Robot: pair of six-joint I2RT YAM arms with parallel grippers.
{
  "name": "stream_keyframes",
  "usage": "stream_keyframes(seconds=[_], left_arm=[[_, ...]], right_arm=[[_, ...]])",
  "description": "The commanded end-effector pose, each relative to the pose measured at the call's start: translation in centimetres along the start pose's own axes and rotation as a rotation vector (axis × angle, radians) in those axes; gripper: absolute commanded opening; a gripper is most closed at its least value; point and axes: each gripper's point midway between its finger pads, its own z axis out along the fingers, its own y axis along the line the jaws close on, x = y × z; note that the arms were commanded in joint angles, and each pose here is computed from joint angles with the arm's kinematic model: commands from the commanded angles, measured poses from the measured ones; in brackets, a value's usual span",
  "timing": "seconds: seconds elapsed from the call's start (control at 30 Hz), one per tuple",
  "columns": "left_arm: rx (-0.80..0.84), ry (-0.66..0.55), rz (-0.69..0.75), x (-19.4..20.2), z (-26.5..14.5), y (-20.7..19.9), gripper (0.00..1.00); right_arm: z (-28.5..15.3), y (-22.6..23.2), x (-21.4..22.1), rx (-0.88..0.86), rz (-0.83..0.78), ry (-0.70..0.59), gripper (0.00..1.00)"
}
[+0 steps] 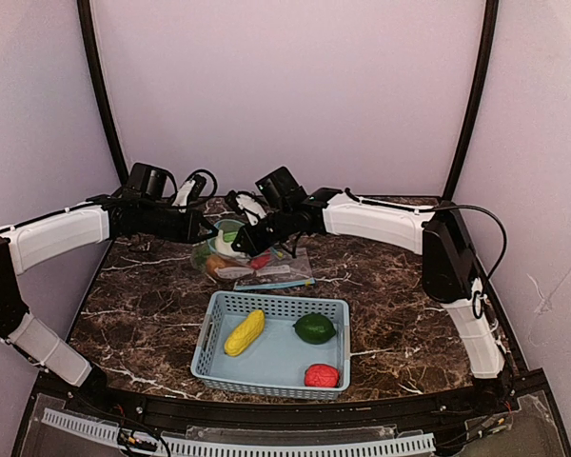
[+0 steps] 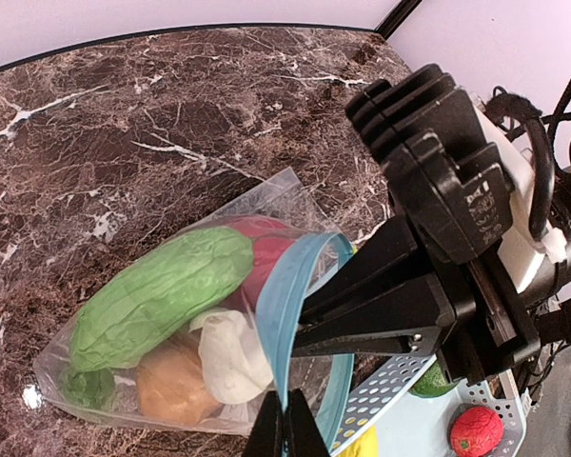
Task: Place the food in the zip-top bag and seal the zipper
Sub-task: Place the fake vegetable in the zipper food storage bag.
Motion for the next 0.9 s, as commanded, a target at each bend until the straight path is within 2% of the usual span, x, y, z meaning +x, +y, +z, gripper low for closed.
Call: stream_keyframes(seconds=[0.0, 0.2, 0.47, 0.73, 0.87], left_arm=[[0.016, -0.003, -0.002, 0.1, -0.1, -0.1, 0.01], [0.006, -0.001, -0.004, 0.2, -0.1, 0.1, 0.01], [-0.016, -0.005, 0.000, 0.0, -0.2, 0.4, 0.01], [-0.066, -0.002, 0.006, 0.0, -0.5, 1.2, 0.01], [-0.068, -0.005, 0.007, -0.1, -0.6, 1.2, 0.01]], right_arm=[[0.3, -0.8, -0.4, 0.029, 0.001, -0.012, 0.08], [-0.3, -0.3, -0.6, 0.014, -0.019, -0.012, 0.26], [-2.9, 0.9, -1.7, 0.007, -0.046, -0.041, 0.40], [-8.6, 4.5, -3.2, -0.081, -0.069, -0.108, 0.64], [-11.2, 5.0, -2.7, -0.067, -0.075, -0.124, 0.70]])
